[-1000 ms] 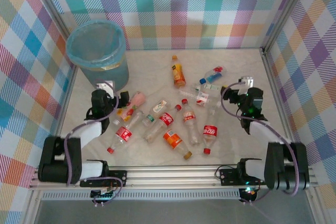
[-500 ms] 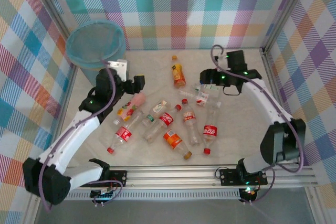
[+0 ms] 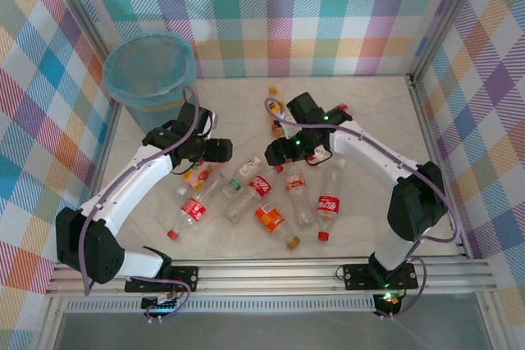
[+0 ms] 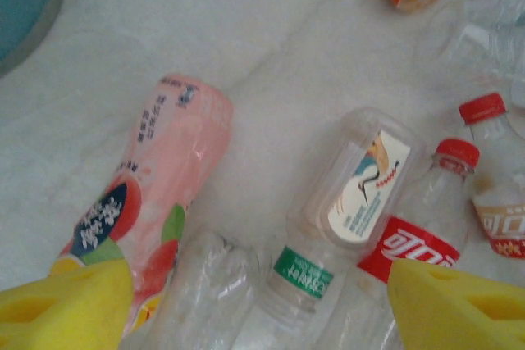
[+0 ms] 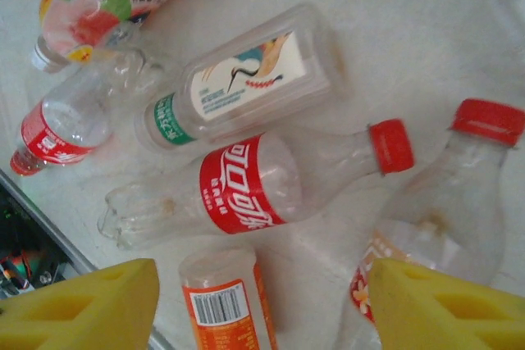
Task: Put the plastic bottles in the bin
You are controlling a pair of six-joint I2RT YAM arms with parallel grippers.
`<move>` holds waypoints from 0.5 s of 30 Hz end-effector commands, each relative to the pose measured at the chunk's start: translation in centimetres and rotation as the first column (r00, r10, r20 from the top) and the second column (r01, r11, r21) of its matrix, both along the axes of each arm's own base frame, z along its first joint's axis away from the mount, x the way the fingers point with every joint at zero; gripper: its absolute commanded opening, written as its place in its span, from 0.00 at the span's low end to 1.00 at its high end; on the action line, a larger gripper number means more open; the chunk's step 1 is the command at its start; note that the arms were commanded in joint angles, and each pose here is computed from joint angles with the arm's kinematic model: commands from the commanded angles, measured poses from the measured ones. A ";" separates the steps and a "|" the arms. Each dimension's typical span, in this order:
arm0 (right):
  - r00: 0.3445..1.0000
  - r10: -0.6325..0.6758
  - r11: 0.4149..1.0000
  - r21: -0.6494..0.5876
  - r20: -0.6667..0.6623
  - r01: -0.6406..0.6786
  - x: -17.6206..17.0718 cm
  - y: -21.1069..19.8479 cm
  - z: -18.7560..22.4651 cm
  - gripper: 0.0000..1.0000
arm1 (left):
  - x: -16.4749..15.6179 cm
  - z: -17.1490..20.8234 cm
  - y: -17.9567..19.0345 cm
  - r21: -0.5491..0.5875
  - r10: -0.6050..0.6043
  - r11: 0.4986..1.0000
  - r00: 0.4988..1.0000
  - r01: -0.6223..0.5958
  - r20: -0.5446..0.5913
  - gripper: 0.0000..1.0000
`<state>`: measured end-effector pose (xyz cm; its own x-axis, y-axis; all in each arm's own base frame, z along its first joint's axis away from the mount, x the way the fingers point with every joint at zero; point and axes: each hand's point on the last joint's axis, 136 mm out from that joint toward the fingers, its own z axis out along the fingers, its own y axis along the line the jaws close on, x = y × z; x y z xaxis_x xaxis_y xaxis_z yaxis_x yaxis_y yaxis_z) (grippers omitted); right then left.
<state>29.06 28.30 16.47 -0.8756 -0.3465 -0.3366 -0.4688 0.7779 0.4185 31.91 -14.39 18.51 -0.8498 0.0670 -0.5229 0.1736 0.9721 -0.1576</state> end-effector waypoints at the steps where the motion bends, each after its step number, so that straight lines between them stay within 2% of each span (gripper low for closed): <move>1: 0.994 -0.087 0.996 -0.027 -0.062 0.085 -1.5 -1.4 -0.5 0.60 | -2.5 -0.1 -0.2 -0.024 -0.025 0.999 0.996 0.023 -0.080 0.81; 5: 0.983 -0.182 0.980 -0.087 -0.030 0.179 -0.7 -2.8 -2.2 0.56 | -2.5 -0.2 -0.7 -0.041 -0.039 0.998 0.998 0.038 -0.045 0.81; 11: 0.984 -0.179 0.958 -0.229 -0.005 0.173 1.6 -3.5 -5.1 0.53 | -2.0 -0.1 -1.0 -0.021 -0.067 0.998 0.997 0.067 -0.024 0.81; 14: 0.986 -0.162 0.950 -0.274 -0.025 0.149 1.8 -3.6 -6.2 0.56 | -1.8 0.2 -1.2 -0.023 -0.072 0.997 0.997 0.072 -0.013 0.81; 15: 0.987 -0.160 0.949 -0.282 -0.032 0.144 1.7 -3.7 -6.2 0.60 | -1.6 0.5 -1.3 -0.030 -0.072 0.997 0.997 0.072 -0.006 0.81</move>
<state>30.62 25.42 10.29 -0.9394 -0.2626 -0.2202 -0.3142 0.9167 0.2469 30.02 -15.01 17.97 -0.8662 0.0985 -0.4899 0.2100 0.9613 -0.1781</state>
